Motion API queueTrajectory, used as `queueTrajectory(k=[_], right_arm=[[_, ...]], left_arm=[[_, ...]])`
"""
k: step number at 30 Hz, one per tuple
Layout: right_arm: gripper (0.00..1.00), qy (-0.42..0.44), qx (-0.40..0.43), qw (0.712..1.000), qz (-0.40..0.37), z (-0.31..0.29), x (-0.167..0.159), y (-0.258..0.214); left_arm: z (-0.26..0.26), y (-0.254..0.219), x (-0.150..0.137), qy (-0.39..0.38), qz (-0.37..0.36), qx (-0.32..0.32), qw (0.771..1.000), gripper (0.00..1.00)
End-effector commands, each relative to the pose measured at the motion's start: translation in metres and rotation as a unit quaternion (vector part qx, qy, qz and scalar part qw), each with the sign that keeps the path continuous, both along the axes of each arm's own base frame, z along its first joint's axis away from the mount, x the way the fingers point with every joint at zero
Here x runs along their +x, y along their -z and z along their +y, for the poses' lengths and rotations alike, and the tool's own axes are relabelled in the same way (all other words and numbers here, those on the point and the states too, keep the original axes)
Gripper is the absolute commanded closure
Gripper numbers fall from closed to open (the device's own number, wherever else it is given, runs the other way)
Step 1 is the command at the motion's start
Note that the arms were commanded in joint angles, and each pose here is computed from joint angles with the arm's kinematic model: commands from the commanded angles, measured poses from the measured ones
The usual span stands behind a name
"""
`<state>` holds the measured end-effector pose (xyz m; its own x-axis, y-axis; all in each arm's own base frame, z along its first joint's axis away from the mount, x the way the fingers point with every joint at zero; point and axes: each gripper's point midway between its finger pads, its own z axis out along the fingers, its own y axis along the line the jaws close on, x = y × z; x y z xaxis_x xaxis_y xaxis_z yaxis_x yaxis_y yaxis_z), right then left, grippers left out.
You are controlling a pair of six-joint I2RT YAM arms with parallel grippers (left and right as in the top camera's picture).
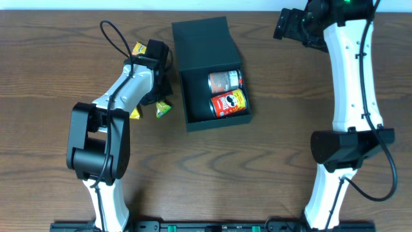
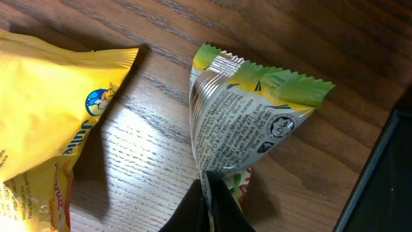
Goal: Pack container
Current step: 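Lower the left gripper onto the green-and-silver snack packet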
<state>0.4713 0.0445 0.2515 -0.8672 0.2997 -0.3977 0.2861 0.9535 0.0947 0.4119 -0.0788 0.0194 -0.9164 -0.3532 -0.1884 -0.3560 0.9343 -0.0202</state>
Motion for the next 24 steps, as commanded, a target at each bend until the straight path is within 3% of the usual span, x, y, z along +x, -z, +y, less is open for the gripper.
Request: queueTrajectory(k=[1,17,24], right_arm=[[0.02,0.006,0.002,1.0,-0.009,0.0,0.003,-0.004],[0.01,0.005,0.004,1.0,-0.024,0.001,0.009,-0.007],[0.01,0.005,0.006,0.999,-0.038,0.002,0.016,-0.01]], left_arm=[[0.004,0.004,-0.001,0.001,0.005,0.011,1.0,0.94],[-0.002,-0.044,0.004,0.004,0.017,-0.002,1.0,0.94],[-0.03,-0.081,0.015,0.021,0.002,-0.063,0.998,0.94]])
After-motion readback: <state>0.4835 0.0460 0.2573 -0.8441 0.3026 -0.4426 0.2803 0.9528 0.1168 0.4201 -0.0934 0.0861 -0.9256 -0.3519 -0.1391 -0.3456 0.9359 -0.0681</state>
